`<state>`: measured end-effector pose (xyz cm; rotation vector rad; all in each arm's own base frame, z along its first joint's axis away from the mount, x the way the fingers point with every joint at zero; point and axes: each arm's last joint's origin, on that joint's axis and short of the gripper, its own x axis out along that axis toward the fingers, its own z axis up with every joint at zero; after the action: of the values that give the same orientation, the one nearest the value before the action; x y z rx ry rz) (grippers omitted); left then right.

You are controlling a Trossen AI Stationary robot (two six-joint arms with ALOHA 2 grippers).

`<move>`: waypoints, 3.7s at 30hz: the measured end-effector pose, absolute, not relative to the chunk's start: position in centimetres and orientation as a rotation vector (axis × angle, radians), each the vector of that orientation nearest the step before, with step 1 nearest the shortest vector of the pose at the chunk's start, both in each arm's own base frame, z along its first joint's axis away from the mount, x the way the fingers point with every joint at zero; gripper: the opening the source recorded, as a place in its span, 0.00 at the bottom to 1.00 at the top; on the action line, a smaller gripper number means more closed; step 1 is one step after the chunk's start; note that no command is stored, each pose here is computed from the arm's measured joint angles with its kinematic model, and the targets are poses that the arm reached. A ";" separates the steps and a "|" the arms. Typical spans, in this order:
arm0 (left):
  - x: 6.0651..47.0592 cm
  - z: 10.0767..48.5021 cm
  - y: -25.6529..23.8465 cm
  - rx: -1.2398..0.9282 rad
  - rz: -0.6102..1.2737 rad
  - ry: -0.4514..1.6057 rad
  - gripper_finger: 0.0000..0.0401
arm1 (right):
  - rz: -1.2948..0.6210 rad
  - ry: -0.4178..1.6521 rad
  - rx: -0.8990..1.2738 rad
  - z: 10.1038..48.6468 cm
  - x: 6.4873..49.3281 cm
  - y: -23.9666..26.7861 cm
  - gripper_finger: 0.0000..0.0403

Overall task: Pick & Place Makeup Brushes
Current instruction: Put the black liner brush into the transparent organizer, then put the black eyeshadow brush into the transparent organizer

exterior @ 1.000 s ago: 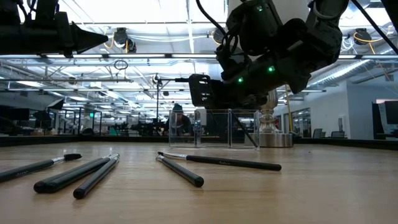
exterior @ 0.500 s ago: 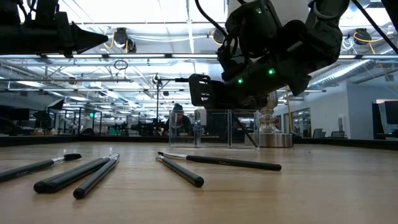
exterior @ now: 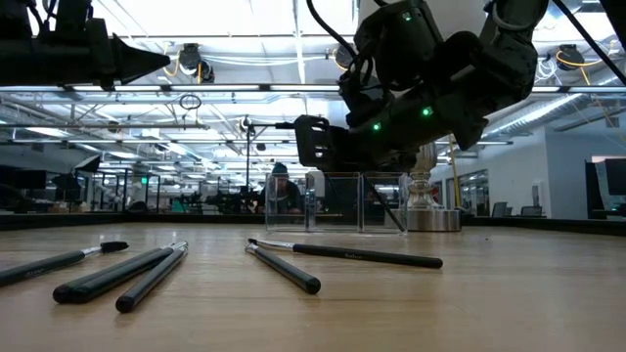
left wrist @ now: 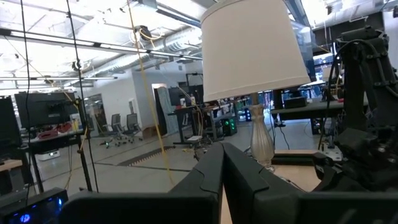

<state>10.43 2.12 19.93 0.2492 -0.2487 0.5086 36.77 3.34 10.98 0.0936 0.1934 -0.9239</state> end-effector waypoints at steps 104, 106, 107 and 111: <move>10.9 19.0 1.4 0.119 0.211 -0.203 0.04 | -0.202 0.852 0.184 16.3 37.8 16.0 0.56; 10.9 19.0 1.4 0.119 0.210 -0.203 0.04 | -0.203 0.853 0.184 16.0 37.7 15.9 0.57; 10.9 19.0 1.4 0.119 0.211 -0.202 0.04 | -0.206 0.855 0.189 15.8 37.6 15.9 0.58; 10.9 19.0 1.4 0.119 0.211 -0.203 0.04 | -0.209 0.835 0.215 15.1 37.3 15.7 0.56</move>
<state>10.94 1.41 19.00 0.1190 -0.2026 0.2111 37.34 15.73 15.11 0.2154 0.8346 -0.2086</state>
